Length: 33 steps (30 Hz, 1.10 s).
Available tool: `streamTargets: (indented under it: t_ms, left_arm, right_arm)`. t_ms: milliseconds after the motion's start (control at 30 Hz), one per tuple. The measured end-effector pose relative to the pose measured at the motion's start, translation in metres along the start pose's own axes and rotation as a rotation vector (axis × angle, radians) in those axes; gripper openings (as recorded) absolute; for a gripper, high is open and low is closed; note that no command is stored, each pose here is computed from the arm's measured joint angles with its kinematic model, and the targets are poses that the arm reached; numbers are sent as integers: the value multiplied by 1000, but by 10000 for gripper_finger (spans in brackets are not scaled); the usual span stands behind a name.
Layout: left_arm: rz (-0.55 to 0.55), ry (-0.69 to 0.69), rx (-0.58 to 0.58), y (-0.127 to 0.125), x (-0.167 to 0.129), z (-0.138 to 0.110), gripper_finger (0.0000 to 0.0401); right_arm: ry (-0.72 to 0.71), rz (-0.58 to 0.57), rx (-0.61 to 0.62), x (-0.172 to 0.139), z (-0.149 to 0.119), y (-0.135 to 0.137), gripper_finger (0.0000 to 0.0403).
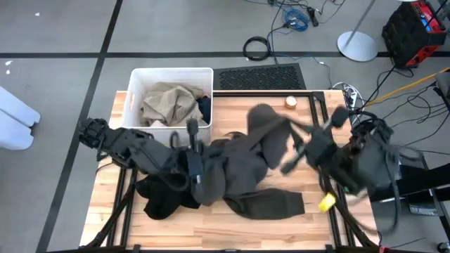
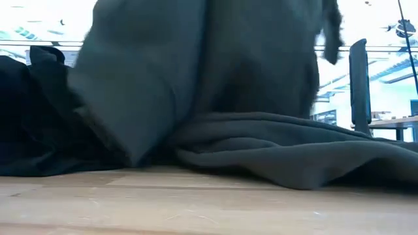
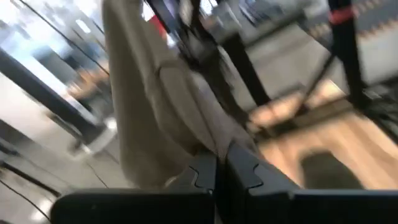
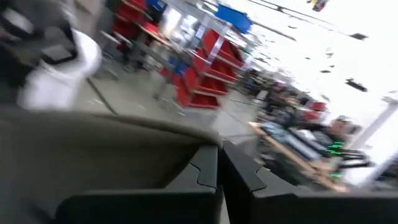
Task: Sort clothes
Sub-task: Put the dark gray jacket into the white laundry bin
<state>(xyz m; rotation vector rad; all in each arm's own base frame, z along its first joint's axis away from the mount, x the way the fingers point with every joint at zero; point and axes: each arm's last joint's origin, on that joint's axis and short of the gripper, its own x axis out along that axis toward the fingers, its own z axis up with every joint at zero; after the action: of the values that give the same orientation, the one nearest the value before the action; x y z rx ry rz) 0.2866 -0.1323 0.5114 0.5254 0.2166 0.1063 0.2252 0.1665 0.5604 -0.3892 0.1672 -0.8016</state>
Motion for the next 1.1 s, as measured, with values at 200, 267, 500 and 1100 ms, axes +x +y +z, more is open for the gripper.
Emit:
streamTargets:
  t_ms: [200,267,500,1100]
  left_arm:
    - [-222,197,-129,-27,-1,-26,11]
    - [-287,250,-150,-39,0,-34,11]
    - [-435,363,-184,-79,-2,-54,12]
    - [-738,644,-420,-133,-32,-68,13]
  right_arm:
    - [26,406,245,-32,-30,33,0]
    - [153,529,299,-35,-46,46,0]
    - [799,726,277,-49,-99,109,0]
    - [944,801,-217,-43,-160,214,166]
